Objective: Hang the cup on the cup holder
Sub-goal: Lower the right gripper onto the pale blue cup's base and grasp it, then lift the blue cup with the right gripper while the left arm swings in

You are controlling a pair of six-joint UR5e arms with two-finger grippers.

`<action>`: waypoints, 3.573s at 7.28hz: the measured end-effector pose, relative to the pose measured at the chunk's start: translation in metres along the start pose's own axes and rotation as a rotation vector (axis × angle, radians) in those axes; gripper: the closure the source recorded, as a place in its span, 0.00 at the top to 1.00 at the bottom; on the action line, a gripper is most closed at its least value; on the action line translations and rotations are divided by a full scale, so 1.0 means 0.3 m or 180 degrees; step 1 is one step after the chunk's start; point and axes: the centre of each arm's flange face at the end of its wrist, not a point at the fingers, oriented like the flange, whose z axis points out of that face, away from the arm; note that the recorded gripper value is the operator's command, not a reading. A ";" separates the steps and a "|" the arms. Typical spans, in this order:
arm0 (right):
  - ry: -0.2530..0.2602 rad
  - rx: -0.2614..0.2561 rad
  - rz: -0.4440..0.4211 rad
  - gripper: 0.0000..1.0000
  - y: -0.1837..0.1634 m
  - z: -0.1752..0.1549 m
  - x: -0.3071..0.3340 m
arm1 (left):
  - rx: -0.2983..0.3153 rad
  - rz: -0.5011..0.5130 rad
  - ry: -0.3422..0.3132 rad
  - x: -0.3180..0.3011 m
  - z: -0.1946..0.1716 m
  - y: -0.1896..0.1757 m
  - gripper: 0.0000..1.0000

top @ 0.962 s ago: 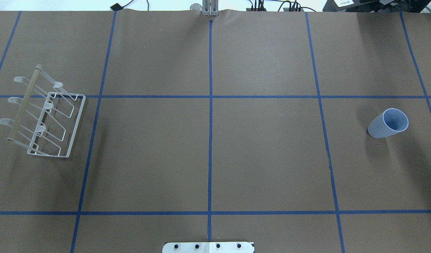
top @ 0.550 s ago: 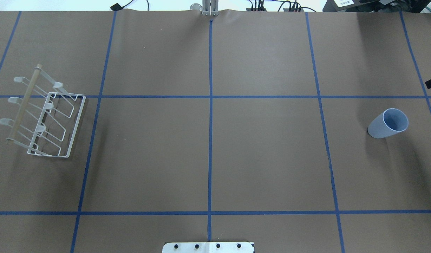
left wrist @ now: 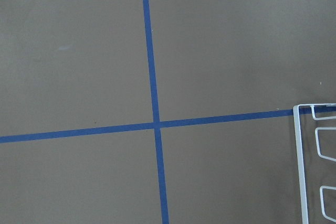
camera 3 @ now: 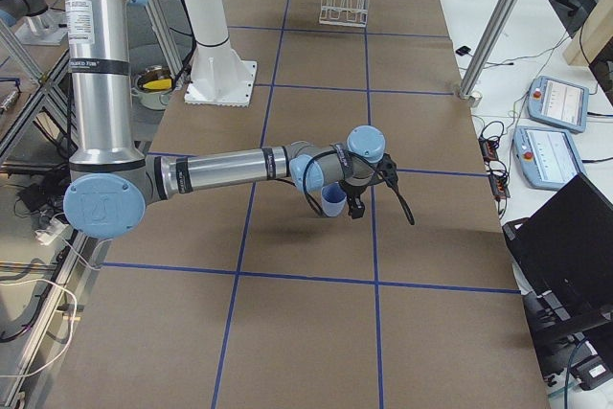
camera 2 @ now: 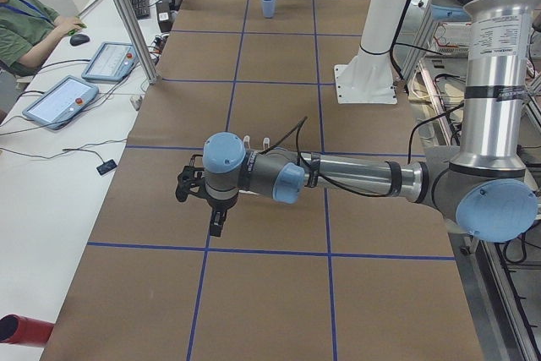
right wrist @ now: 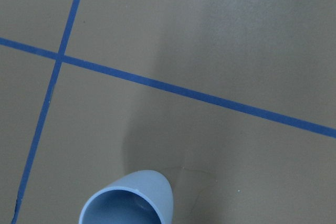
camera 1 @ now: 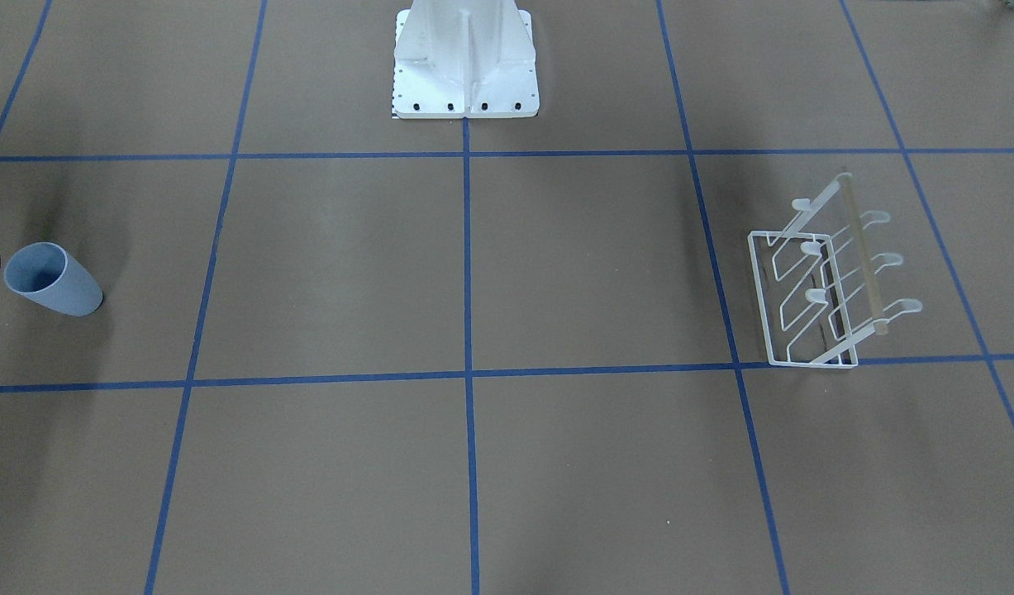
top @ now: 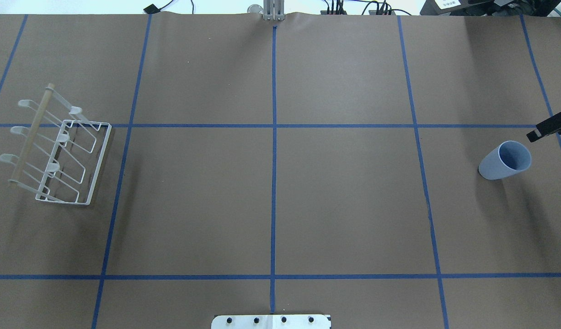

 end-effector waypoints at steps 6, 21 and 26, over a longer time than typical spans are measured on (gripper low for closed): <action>-0.0007 -0.0353 0.0025 0.00 0.036 0.188 0.020 | 0.0024 -0.0004 0.0008 -0.003 0.000 0.008 0.98; -0.1975 0.1728 0.0655 0.00 -0.056 -0.105 -0.713 | 0.1252 -0.0419 0.1327 0.565 -0.109 -0.125 0.98; -0.3256 0.1438 0.0787 0.00 -0.001 -0.199 -0.947 | 0.0886 -0.1351 0.3565 1.210 -0.090 -0.051 0.98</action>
